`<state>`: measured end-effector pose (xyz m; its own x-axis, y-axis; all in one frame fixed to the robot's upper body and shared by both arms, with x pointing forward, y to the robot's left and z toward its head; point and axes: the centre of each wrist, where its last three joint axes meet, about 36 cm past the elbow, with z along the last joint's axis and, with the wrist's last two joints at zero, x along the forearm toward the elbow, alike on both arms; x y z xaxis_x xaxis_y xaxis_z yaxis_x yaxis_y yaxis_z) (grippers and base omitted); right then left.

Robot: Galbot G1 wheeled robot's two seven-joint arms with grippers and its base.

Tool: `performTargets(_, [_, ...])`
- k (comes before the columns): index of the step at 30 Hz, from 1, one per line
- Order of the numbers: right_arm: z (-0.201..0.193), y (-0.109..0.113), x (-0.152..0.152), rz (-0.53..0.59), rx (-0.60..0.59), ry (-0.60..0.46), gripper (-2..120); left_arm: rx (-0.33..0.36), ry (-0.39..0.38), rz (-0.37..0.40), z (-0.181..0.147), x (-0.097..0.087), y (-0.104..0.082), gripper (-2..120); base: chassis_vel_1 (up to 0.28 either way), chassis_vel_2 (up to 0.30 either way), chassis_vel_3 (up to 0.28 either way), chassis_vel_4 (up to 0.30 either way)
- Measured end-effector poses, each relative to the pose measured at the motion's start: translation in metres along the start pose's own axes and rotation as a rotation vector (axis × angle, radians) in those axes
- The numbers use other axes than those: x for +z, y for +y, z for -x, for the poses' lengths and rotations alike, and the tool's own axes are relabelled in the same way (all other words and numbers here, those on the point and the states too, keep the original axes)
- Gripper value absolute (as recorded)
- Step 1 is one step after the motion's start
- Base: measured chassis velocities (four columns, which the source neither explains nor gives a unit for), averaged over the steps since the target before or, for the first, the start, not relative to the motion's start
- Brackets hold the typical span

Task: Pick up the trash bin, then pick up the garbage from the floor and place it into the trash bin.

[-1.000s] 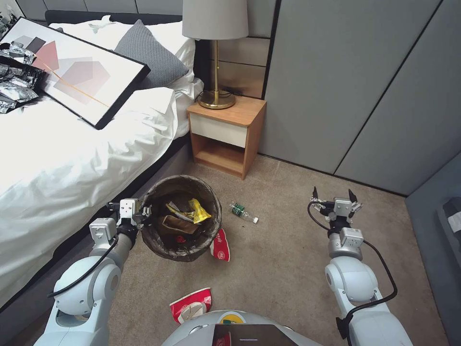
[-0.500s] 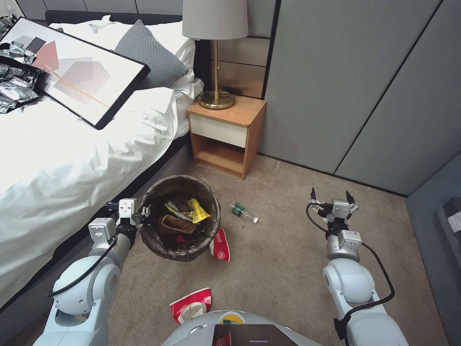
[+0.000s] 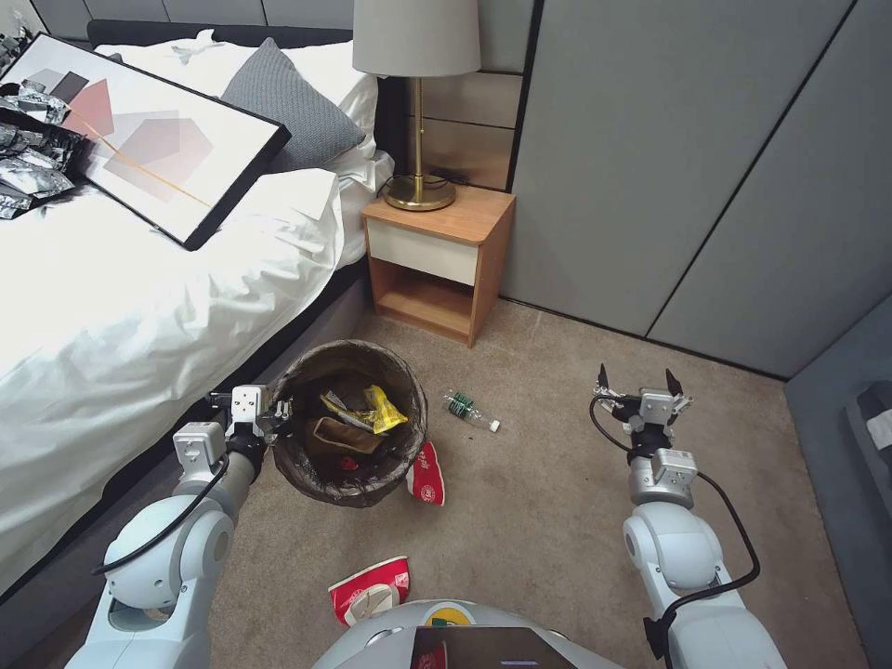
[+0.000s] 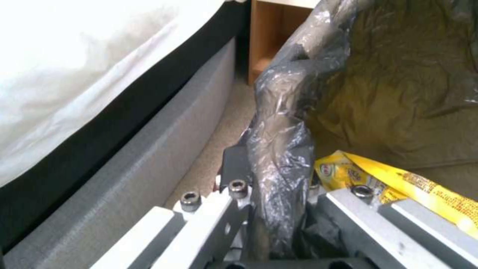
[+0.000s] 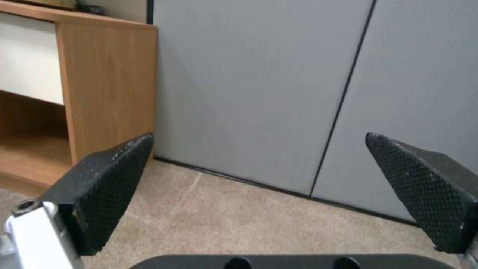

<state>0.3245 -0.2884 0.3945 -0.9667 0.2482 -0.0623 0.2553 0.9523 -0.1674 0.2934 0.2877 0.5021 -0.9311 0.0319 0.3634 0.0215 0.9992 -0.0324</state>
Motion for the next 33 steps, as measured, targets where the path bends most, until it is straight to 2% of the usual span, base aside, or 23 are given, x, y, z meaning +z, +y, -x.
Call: performTargets(33, [0.0046, -0.0038, 0.0021, -0.013, -0.029, -0.003, 100, 0.003, -0.003, 0.000, -0.0008, -0.0012, -0.0001, 0, 0.000, 0.000, 0.000, 0.000])
